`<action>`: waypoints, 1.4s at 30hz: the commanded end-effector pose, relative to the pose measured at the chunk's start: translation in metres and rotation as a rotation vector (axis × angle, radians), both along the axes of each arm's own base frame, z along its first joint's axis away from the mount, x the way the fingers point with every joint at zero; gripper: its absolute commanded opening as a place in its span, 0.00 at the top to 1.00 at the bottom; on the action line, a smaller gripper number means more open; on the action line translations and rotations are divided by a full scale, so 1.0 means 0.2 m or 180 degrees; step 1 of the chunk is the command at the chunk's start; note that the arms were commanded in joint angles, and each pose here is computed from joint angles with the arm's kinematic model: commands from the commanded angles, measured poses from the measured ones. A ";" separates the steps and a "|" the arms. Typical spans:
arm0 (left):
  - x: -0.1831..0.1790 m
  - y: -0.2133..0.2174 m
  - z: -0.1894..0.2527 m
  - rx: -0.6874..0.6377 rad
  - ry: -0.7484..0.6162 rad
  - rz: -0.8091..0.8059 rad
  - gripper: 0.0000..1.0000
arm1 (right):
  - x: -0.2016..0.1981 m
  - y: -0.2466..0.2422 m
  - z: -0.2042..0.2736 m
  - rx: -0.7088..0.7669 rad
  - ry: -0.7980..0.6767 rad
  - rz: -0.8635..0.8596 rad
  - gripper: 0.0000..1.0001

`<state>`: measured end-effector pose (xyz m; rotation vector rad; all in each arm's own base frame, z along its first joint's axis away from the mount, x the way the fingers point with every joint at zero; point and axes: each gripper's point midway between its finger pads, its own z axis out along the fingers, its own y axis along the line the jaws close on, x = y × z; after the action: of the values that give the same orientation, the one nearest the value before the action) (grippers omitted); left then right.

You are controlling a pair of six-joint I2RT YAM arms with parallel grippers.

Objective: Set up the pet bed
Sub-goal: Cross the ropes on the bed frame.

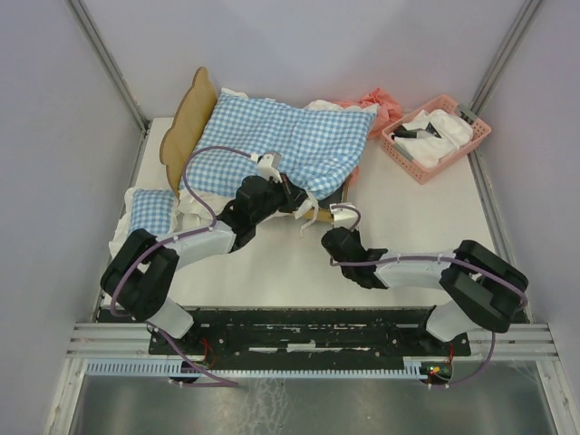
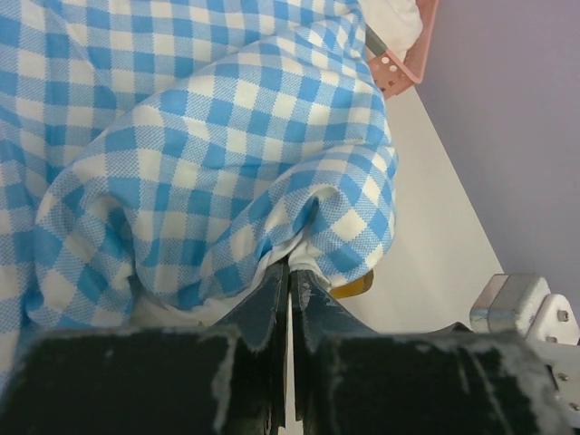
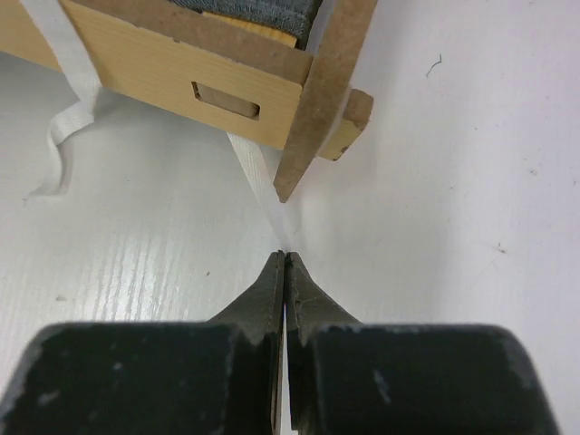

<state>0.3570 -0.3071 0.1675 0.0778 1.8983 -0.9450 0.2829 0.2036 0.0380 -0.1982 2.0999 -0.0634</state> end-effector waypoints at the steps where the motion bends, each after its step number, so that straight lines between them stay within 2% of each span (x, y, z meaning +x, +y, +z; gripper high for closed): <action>1: 0.02 -0.06 0.15 -0.0203 -0.0305 -0.0197 0.96 | -0.05 0.04 0.04 0.0224 0.0076 0.0224 0.98; 4: 0.02 -0.08 0.15 -0.0155 -0.0341 -0.0277 0.95 | -0.09 0.12 0.02 0.0426 0.0167 0.0492 0.98; 9: 0.01 -0.07 0.11 0.0075 -0.0392 -0.0352 0.90 | -0.12 0.15 0.02 0.0514 0.0247 0.0577 0.98; 15: 0.02 -0.05 0.12 0.0204 -0.0516 -0.0366 0.83 | -0.22 0.31 0.05 0.0899 0.0459 0.1078 0.98; 19: 0.01 0.00 0.17 0.0274 -0.0581 -0.0250 0.60 | -0.24 0.26 0.09 0.0983 0.0390 0.1003 0.98; 24: -0.06 0.12 0.22 0.0295 -0.0588 0.0017 0.50 | -0.25 0.24 0.18 0.0980 0.0274 0.1098 0.98; 31: -0.25 0.26 0.09 0.0549 -0.0516 0.0078 0.49 | -0.24 0.21 0.23 0.0922 0.0160 0.1079 0.98; 36: -0.39 0.24 -0.07 0.0680 -0.0661 -0.0125 0.53 | -0.23 0.19 0.30 0.0869 0.0108 0.1074 0.98; 42: -0.45 0.20 -0.24 0.0855 -0.0865 -0.0230 0.55 | -0.27 0.18 0.31 0.1008 0.0106 0.1095 0.98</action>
<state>0.2568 -0.2612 0.1080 0.3636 1.9254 -0.7304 0.2280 0.2360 0.0832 -0.3889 2.0917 0.4422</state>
